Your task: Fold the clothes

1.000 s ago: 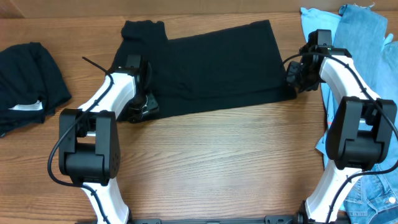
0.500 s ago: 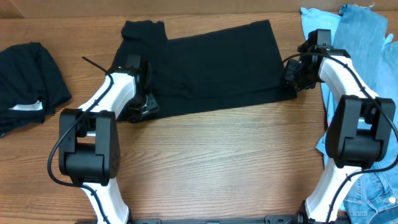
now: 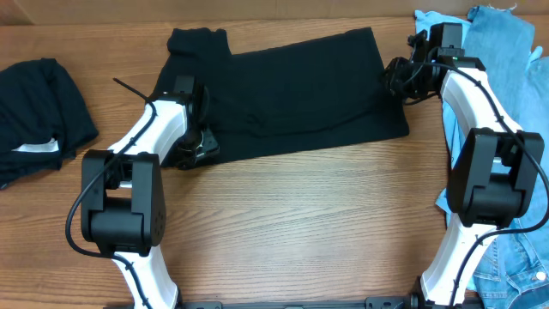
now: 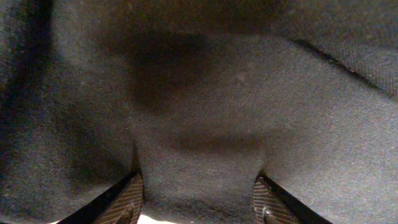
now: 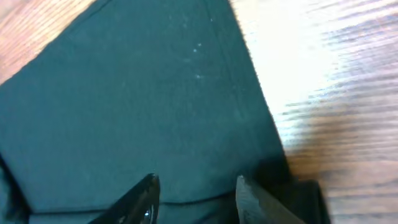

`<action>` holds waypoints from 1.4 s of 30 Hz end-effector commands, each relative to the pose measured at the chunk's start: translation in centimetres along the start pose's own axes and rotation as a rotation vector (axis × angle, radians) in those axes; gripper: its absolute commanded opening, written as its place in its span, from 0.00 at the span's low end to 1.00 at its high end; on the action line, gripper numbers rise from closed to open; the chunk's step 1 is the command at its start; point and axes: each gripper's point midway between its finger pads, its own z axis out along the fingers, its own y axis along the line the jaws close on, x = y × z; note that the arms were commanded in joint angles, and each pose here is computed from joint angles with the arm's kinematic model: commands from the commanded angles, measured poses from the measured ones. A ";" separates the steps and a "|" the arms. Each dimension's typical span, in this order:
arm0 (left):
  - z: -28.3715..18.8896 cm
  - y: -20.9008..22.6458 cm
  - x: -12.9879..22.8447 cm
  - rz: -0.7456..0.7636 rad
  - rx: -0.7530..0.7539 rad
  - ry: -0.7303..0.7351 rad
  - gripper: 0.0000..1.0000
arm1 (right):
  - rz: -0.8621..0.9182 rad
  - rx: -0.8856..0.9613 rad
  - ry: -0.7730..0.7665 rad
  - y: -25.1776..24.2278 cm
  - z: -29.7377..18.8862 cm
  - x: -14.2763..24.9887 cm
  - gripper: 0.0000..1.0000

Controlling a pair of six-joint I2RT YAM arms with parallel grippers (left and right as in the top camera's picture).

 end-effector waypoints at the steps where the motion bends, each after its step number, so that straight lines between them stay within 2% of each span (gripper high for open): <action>1: 1.4 0.5 0.8 0.030 -0.037 0.038 0.61 | 0.027 0.142 0.012 -2.8 -0.7 0.2 0.47; 4: 1.4 1.0 0.9 0.031 -0.066 0.036 0.61 | 0.062 0.292 0.087 -5.9 -1.6 2.3 0.48; 8: 1.4 1.2 1.0 0.035 -0.076 0.039 0.61 | 0.079 0.315 0.206 -6.4 -2.1 5.3 0.48; 14: 1.3 1.6 1.1 0.036 -0.094 0.041 0.61 | 0.053 0.304 0.185 -7.5 0.2 6.6 0.47; 19: 1.3 1.7 1.2 0.037 -0.097 0.045 0.61 | 0.066 0.318 0.246 -8.4 0.9 9.0 0.47; 20: 1.3 1.7 1.2 0.037 -0.099 0.046 0.62 | 0.071 0.322 0.265 -8.6 1.1 9.9 0.44; 22: 1.3 1.9 1.3 0.037 -0.108 0.050 0.61 | 0.083 0.330 0.312 -9.2 1.5 12.0 0.22; 23: 1.3 2.0 1.4 0.038 -0.111 0.054 0.61 | 0.089 0.326 0.328 -9.3 1.6 12.7 0.16; 24: 1.3 2.0 1.6 0.038 -0.114 0.059 0.61 | 0.093 0.321 0.342 -9.2 1.6 13.2 0.05; 25: 1.2 2.2 1.7 0.038 -0.118 0.066 0.59 | 0.097 0.324 0.354 -9.3 1.5 13.5 0.04; 29: 1.1 3.3 1.9 0.043 -0.177 0.068 0.51 | 0.116 0.351 0.428 -9.6 0.6 15.2 0.04; 34: 1.2 5.3 2.6 0.025 -0.231 0.102 0.53 | 0.141 0.423 0.560 -10.2 -1.4 18.2 0.04; 39: 2.0 10.1 4.1 -0.069 -0.289 0.199 0.53 | 0.174 0.486 0.708 -10.5 -4.0 21.1 0.06; 42: 2.6 12.6 5.4 -0.102 -0.301 0.262 0.55 | 0.207 0.506 0.792 -10.1 -5.6 22.7 0.13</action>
